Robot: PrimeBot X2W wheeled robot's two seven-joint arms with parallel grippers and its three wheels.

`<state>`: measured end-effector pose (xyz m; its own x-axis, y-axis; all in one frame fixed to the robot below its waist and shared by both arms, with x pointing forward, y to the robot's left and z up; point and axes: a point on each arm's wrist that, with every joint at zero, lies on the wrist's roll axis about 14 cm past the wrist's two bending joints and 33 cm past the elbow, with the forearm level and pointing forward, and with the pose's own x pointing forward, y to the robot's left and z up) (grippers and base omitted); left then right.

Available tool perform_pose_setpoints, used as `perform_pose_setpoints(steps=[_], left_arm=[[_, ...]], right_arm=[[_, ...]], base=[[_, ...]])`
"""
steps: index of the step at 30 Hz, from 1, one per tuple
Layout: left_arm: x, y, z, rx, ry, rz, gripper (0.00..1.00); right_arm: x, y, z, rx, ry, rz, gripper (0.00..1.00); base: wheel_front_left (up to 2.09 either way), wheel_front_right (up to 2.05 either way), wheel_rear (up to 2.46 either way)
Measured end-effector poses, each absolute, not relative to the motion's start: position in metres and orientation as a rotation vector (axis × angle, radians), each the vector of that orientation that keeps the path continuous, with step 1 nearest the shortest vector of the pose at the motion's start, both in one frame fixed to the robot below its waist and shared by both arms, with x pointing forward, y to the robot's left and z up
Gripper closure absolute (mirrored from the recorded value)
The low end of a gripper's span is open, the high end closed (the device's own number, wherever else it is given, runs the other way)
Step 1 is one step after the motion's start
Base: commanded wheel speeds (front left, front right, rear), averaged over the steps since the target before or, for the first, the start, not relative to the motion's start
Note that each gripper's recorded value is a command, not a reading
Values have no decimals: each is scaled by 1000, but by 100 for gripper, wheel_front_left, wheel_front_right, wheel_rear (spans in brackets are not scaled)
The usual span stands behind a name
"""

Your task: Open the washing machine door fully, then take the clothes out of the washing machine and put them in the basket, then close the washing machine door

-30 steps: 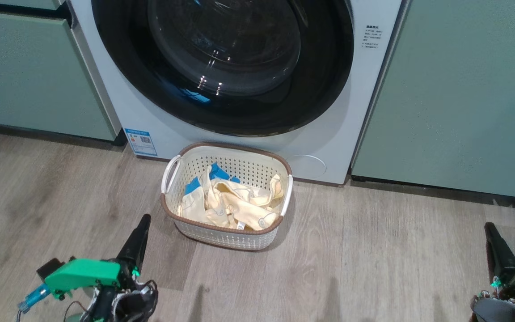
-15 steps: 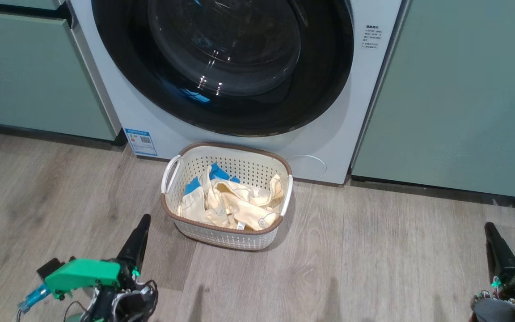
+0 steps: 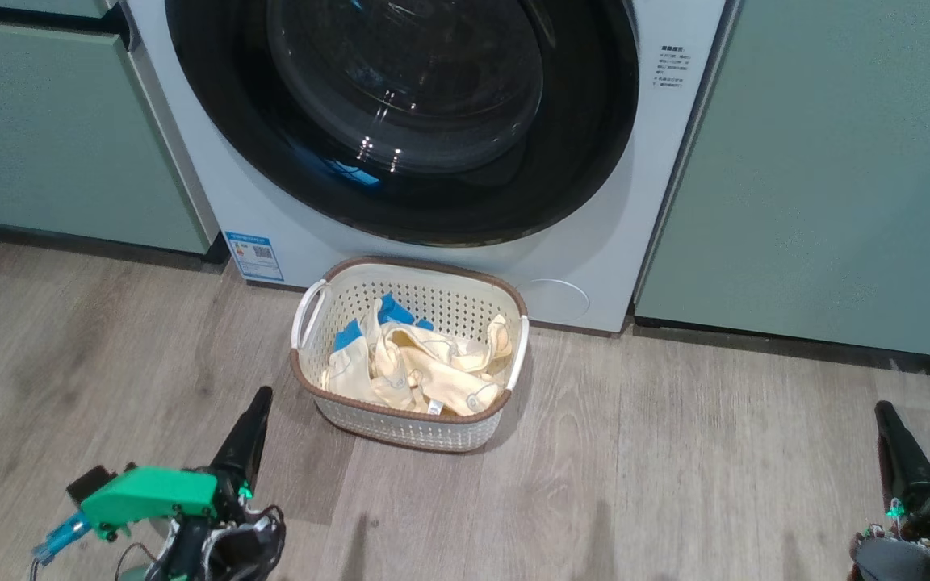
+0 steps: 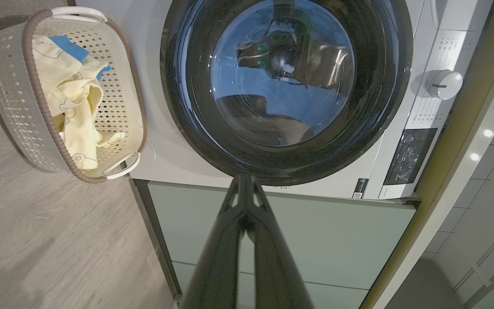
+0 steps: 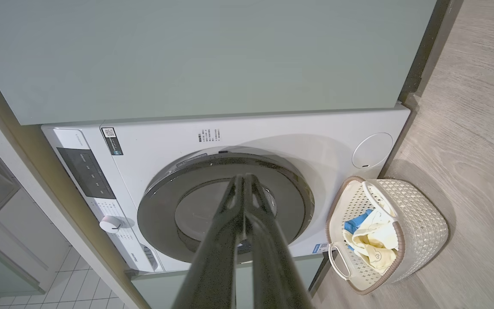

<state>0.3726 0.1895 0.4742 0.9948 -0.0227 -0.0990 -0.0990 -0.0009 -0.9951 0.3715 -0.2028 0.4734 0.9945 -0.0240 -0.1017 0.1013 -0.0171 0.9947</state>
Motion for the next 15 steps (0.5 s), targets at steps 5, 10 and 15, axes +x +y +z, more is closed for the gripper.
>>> perform_pose_setpoints(steps=[5,10,15], left_arm=[[373,189,474,-1571,96,60,100],[373,189,474,-1571,96,60,100],[373,189,474,-1571,96,60,100]], right_arm=[[371,-203,473,1585,60,-100,100],[371,-203,473,1585,60,-100,100],[371,-203,473,1585,60,-100,100]], base=[[0,0,0],[0,0,0],[0,0,0]])
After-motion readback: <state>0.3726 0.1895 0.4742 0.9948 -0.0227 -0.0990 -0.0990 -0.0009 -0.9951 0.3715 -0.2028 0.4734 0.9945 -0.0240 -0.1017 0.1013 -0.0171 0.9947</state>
